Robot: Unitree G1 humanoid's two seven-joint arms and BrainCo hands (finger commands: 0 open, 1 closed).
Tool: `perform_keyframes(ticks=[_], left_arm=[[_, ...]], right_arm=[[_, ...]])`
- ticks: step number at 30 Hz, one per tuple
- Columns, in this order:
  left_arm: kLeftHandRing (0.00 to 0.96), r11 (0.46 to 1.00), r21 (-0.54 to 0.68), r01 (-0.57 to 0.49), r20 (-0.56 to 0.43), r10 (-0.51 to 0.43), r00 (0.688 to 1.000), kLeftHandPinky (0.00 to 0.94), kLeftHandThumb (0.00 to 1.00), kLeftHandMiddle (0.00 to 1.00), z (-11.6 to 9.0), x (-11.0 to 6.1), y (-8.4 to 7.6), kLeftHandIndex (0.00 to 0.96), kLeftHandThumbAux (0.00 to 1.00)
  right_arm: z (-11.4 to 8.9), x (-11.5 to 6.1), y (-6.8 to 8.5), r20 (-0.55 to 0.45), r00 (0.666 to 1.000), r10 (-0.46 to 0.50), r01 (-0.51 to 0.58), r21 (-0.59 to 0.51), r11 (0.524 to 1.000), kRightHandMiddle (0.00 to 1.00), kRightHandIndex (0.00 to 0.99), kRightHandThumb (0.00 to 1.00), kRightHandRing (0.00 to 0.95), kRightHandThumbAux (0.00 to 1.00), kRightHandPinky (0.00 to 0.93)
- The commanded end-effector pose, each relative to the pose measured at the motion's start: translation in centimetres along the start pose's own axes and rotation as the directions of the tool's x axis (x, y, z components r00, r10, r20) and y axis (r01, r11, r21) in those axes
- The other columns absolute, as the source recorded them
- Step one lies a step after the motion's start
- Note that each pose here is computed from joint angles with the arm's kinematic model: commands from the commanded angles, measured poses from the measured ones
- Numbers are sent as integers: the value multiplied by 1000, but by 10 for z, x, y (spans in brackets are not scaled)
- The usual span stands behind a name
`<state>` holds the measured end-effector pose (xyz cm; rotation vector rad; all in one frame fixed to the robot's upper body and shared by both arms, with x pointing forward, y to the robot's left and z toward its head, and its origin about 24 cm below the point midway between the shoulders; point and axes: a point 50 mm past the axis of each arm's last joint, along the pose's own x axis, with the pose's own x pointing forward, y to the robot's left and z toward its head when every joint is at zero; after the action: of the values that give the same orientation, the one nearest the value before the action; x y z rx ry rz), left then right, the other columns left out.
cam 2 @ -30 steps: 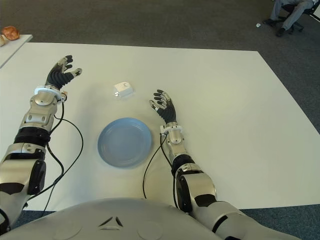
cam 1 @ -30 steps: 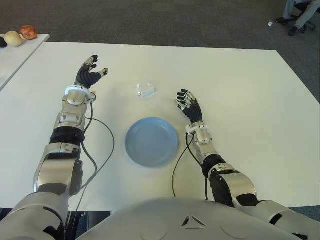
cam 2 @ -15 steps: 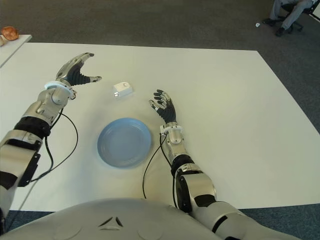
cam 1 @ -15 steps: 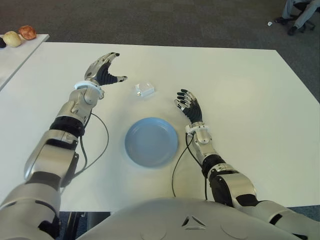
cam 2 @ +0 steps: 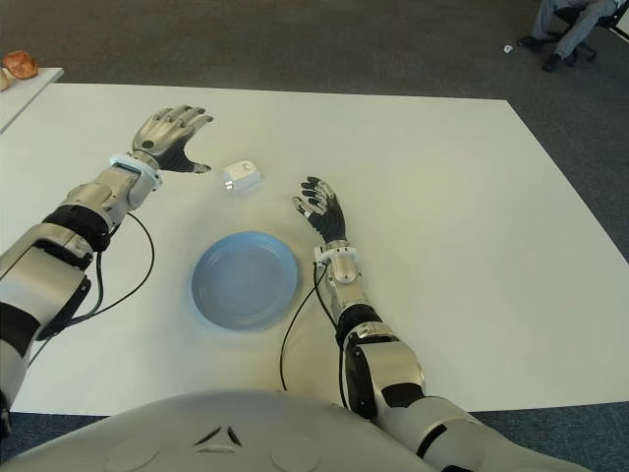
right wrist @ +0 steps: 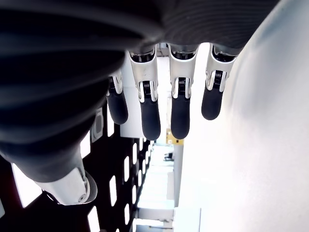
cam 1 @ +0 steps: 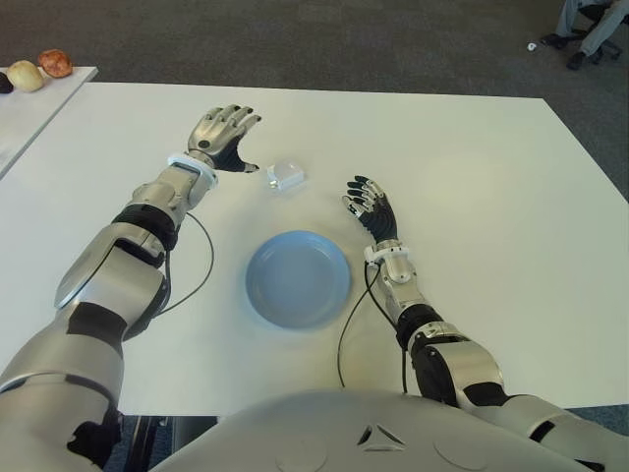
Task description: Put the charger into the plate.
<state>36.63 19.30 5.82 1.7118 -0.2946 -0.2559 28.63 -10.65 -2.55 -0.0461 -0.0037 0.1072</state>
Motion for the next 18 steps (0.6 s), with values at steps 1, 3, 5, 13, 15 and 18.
perform_keyframes(ticks=[1,3,5,13,15,18], left_arm=[[0,998,54,34,56,-37,998,0,0,0,9,-2,-10,0,630],[0,997,61,37,81,-42,996,0,0,0,12,-2,-11,0,675],[0,997,62,39,95,-45,994,0,0,0,13,-2,-11,0,697],[0,996,42,72,141,-77,987,0,0,0,22,-2,-17,0,775],[0,996,42,75,143,-80,986,0,0,0,23,-2,-17,0,783],[0,995,42,86,156,-92,983,0,0,0,27,-3,-21,0,788]], right_arm=[[-41,-36,3,-206,978,-18,25,30,999,278,181,135,255,698,222],[-42,-36,3,-206,978,-19,25,27,999,279,182,136,258,700,226],[-42,-36,4,-206,978,-18,24,25,999,280,182,137,259,700,228],[-42,-38,5,-205,979,-14,21,34,999,274,172,142,257,680,232],[-42,-38,5,-203,979,-14,22,36,999,274,171,142,257,678,233],[-42,-38,5,-200,980,-16,23,33,999,275,172,137,258,680,230]])
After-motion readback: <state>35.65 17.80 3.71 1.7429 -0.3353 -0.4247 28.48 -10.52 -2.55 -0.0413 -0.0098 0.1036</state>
